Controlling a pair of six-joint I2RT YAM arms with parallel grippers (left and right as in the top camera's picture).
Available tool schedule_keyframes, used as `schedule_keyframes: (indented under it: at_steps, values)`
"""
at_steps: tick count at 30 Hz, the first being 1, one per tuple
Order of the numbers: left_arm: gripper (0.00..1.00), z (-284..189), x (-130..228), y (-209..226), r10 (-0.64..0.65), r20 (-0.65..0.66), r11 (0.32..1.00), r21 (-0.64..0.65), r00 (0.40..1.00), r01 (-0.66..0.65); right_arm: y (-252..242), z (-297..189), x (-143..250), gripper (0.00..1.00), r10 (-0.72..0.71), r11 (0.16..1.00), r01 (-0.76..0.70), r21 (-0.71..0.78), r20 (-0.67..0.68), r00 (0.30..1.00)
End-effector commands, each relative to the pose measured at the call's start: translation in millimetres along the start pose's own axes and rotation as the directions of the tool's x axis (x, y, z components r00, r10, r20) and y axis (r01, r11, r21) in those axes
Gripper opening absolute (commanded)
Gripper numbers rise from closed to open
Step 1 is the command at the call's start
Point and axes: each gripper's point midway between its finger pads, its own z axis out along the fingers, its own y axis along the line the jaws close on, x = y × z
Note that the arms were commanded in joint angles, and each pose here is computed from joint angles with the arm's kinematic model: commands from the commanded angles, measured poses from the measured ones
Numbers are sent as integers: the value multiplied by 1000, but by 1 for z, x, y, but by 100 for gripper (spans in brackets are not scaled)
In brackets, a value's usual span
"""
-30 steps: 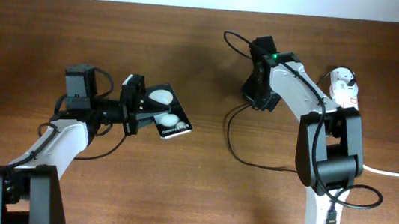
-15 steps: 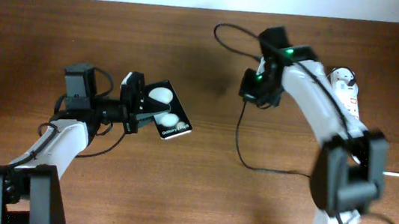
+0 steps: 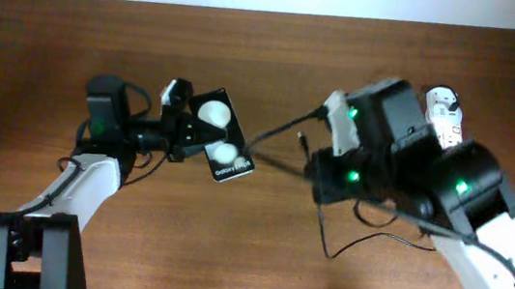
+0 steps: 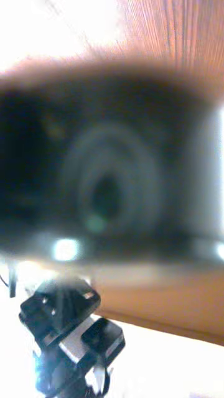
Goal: Plug charger to phone and switch on socket
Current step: 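Grasp the cable near its USB-C plug with the right gripper, then align the USB-C plug under the phone's bottom port with the right gripper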
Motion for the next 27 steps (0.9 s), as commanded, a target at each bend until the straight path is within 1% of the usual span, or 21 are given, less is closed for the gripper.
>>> schedule_keyframes:
  at_steps: [1,3,5,8,10,11,12,14,15,17,19,20,21,24,27]
  values:
    - [0,16,9,-15,122,-76,992,26,990,-120,6,2,5,4,-4,997,3,72,14,1000]
    - [0,18,10,-15,127,-85,992,27,988,-125,8,2,7,4,7,996,-9,92,21,1000]
    - [0,18,10,-15,127,-83,992,27,988,-125,7,-1,17,4,45,994,-44,101,-6,999]
    - [0,18,10,-15,127,-83,992,27,988,-125,-2,-21,34,4,90,988,-89,130,1,996]
    - [0,18,10,-15,127,-83,992,27,988,-125,-15,-49,42,4,93,981,-105,163,81,992]
    - [0,18,10,-15,127,-83,992,27,988,-125,-21,-64,45,4,85,979,-109,173,142,986]
    - [0,18,10,-15,127,-83,992,27,988,-125,-27,-73,47,4,79,976,-114,184,187,979]
    - [0,18,10,-15,127,-83,992,27,988,-125,-32,-76,51,4,76,977,-120,174,238,968]
    - [0,18,10,-15,127,-84,992,27,988,-125,-32,-69,52,4,76,981,-118,157,250,965]
    - [0,18,10,-15,127,-85,992,27,988,-125,-28,-44,58,4,80,987,-108,116,225,971]
    - [0,18,10,-15,127,-85,992,27,988,-125,-23,-8,67,4,79,993,-91,71,155,985]
    - [0,18,10,-15,126,-85,992,27,988,-124,-18,3,69,4,59,997,-65,46,125,990]
    - [0,18,10,-15,127,-85,992,27,988,-125,-7,17,73,4,7,1000,-6,-15,77,997]
    - [0,18,10,-15,127,-85,992,27,988,-125,11,33,76,4,-94,990,95,-103,8,995]
    - [0,18,10,-15,127,-85,992,27,988,-125,24,43,82,4,-157,974,148,-170,-46,986]
